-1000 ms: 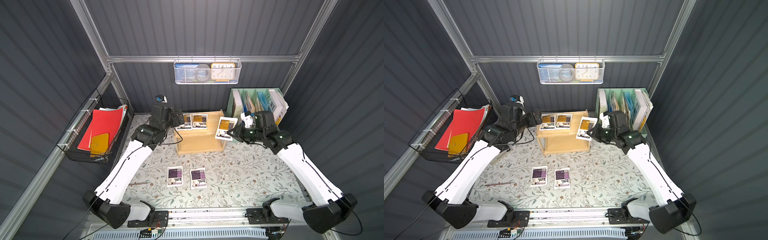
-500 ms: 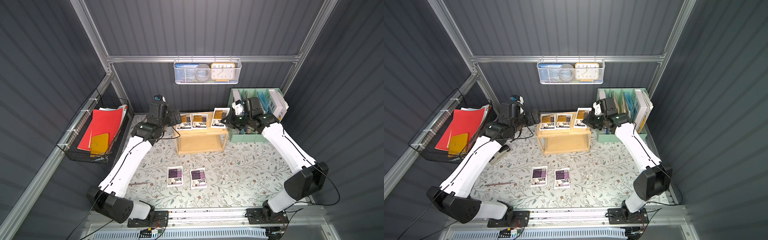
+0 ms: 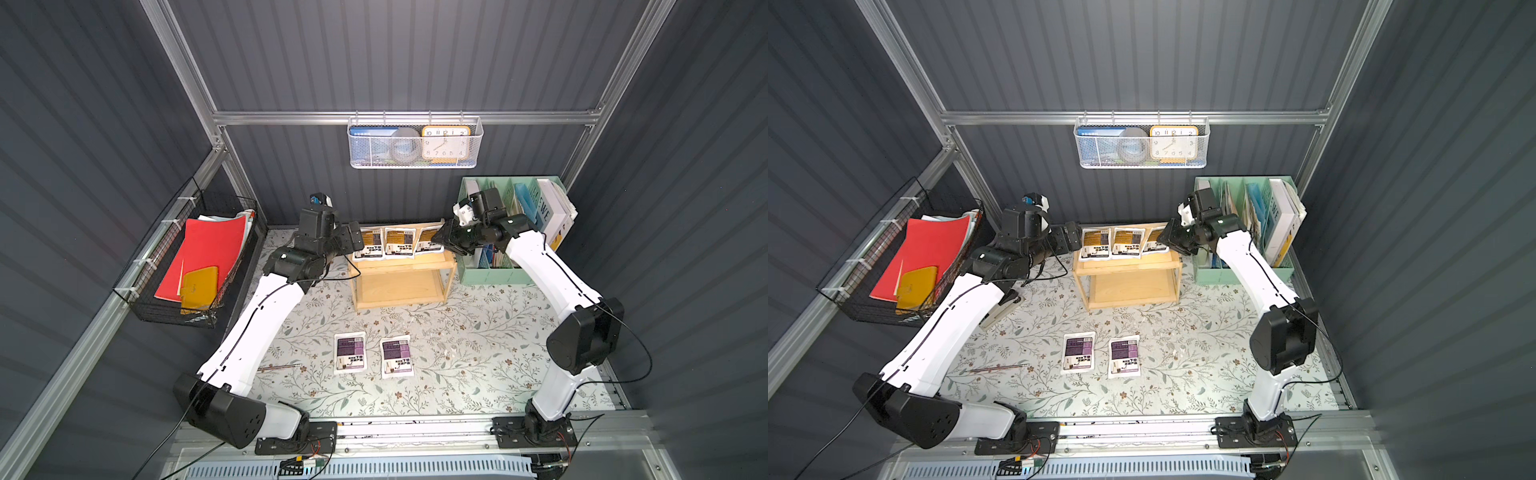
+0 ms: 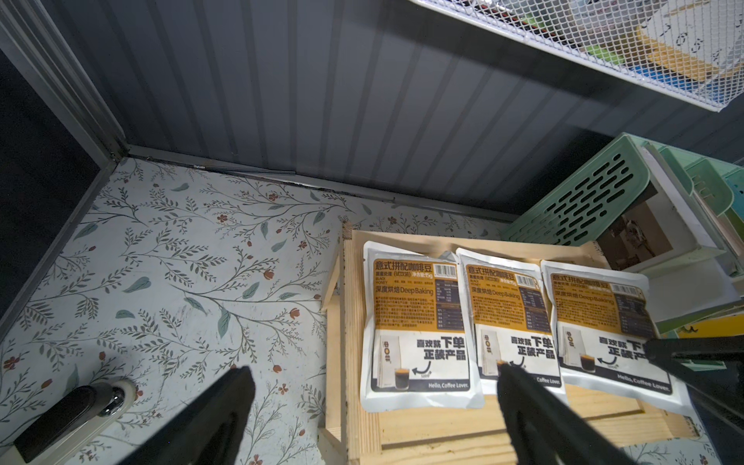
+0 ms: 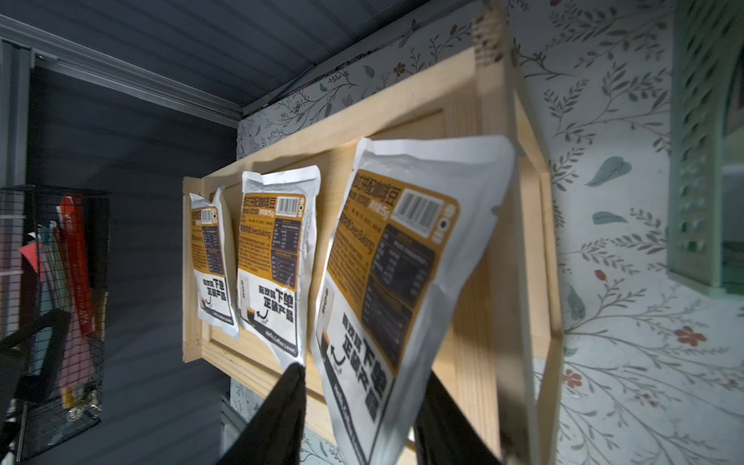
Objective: Place the bagged coffee beans on the shelf by color
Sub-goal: Place the bagged coffee beans on the shelf.
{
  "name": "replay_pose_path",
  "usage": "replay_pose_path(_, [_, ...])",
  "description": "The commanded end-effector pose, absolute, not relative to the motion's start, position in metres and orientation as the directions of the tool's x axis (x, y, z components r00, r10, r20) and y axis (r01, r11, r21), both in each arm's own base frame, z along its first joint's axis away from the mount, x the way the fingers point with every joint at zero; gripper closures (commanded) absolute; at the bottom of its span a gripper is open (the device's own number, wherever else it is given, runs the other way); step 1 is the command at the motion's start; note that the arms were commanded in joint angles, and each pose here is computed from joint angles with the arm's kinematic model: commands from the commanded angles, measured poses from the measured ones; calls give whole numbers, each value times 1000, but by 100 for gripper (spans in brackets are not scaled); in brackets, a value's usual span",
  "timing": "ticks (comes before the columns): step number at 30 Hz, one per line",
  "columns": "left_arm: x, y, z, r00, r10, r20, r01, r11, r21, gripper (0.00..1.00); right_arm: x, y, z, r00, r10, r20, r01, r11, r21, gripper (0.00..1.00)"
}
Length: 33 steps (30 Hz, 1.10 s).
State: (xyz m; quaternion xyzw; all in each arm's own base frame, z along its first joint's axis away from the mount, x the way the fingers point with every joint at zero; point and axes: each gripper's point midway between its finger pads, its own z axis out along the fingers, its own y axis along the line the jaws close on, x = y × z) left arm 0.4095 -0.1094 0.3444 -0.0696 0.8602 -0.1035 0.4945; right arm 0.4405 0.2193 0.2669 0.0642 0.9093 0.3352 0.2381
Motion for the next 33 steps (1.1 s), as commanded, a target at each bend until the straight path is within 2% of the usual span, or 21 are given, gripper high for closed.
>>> replay_pose_path(1, [406,-108,349,-489,-225,-843,-2,966,-257,0,444,211,271,-866,268,-422,-44,800,598,48])
replay_pose_path(8, [405,-110,347,-492,-228,-840,3,965,-264,0,453,204,268,-856,258,-447,-37,833,552,46])
replay_pose_path(25, [402,-111,338,-507,-235,-830,7,961,-277,0,468,212,259,-865,264,-427,-23,829,559,46])
replay_pose_path(33, [399,-105,337,-502,-241,-831,-20,963,-267,0,458,199,288,-822,276,-498,-40,845,533,28])
